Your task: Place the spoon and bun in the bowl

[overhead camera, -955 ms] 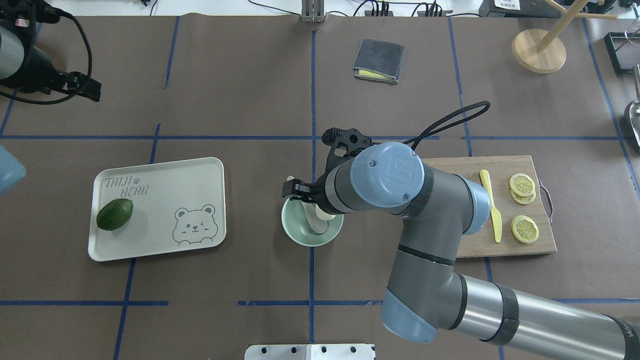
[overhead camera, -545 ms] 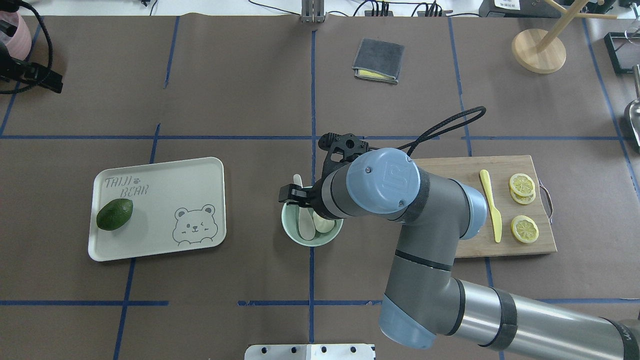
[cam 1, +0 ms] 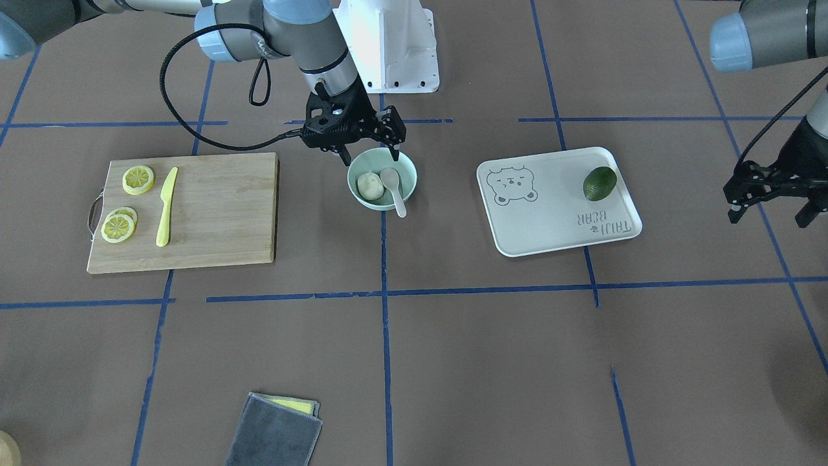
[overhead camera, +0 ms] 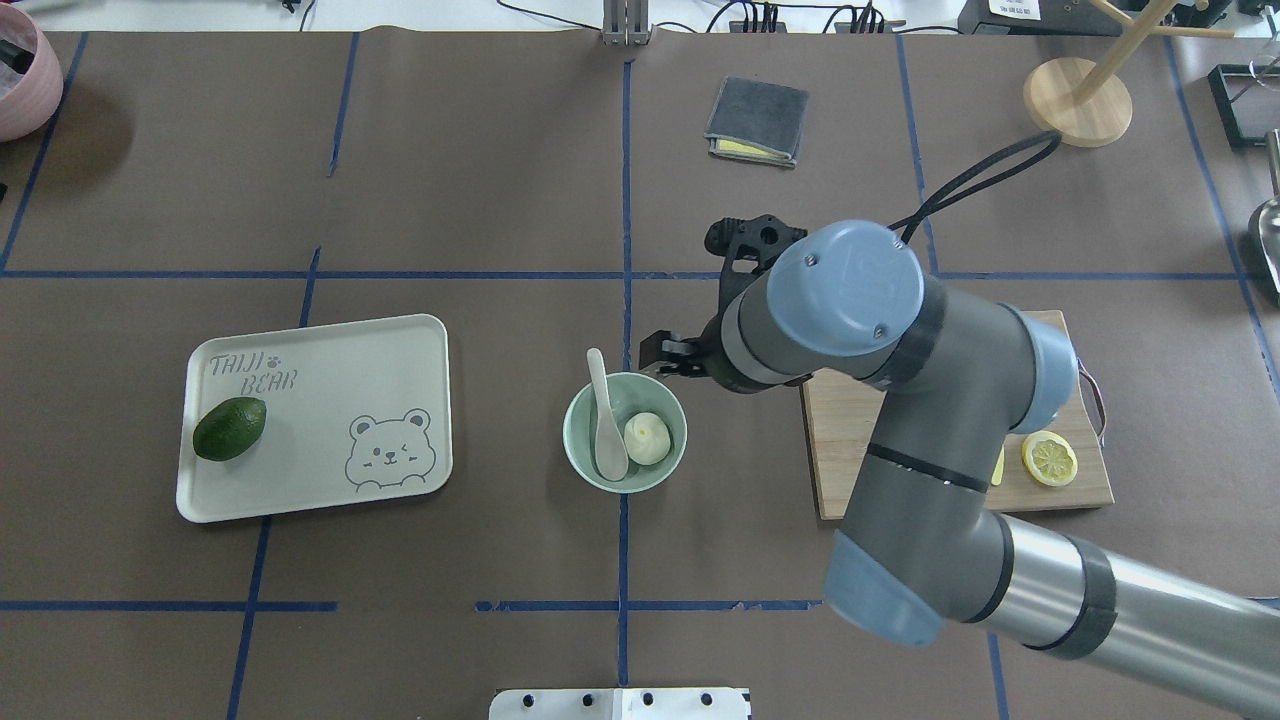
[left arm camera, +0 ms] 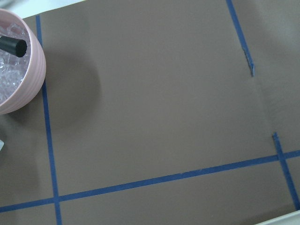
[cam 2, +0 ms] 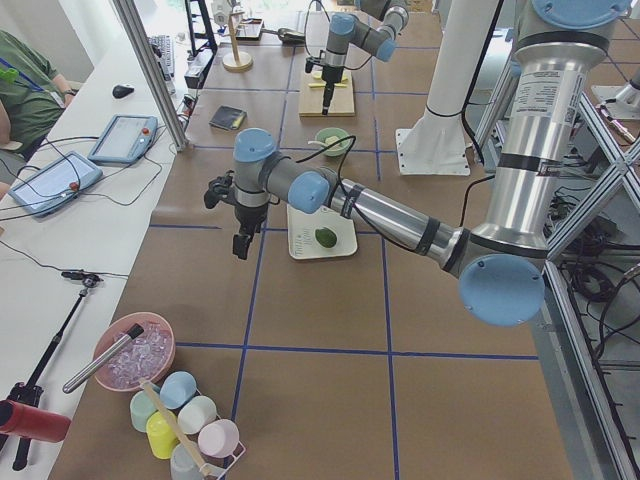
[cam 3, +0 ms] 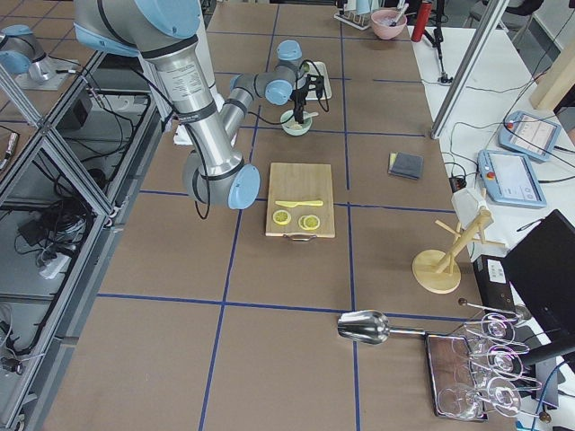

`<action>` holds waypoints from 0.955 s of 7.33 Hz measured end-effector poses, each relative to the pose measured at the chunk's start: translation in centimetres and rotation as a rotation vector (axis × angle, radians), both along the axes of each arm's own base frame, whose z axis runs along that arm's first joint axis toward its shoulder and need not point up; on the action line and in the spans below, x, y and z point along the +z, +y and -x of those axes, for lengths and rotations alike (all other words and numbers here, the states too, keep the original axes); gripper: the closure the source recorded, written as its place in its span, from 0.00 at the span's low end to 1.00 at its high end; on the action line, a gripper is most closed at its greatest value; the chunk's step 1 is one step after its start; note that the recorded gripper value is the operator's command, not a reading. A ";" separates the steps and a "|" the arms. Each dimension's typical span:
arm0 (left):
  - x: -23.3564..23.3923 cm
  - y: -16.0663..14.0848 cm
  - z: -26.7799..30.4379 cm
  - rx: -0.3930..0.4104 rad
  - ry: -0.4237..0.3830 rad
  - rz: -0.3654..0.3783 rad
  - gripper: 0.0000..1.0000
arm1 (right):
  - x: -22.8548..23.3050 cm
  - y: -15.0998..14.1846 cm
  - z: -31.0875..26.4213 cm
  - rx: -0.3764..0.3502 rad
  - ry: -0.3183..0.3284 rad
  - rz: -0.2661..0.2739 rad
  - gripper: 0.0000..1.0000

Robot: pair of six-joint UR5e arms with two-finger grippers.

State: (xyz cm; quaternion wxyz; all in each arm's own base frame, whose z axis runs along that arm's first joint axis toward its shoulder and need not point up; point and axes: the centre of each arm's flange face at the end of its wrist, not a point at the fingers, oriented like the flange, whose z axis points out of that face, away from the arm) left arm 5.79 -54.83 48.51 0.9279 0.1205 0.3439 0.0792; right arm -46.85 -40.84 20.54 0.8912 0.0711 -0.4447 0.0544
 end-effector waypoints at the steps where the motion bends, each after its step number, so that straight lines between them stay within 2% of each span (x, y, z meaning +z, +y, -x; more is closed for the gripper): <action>1: 2.3 0.4 2.5 0.016 0.016 0.014 0.00 | 2.0 -2.5 -3.5 -0.031 0.043 -0.012 0.00; 4: 8.5 2.8 8.0 0.019 0.026 0.072 0.00 | 10.9 -9.2 -17.0 -0.137 0.102 -0.032 0.00; 7: 12.8 4.3 9.3 0.003 0.071 0.159 0.00 | 22.3 -12.0 -32.7 -0.214 0.128 -0.072 0.00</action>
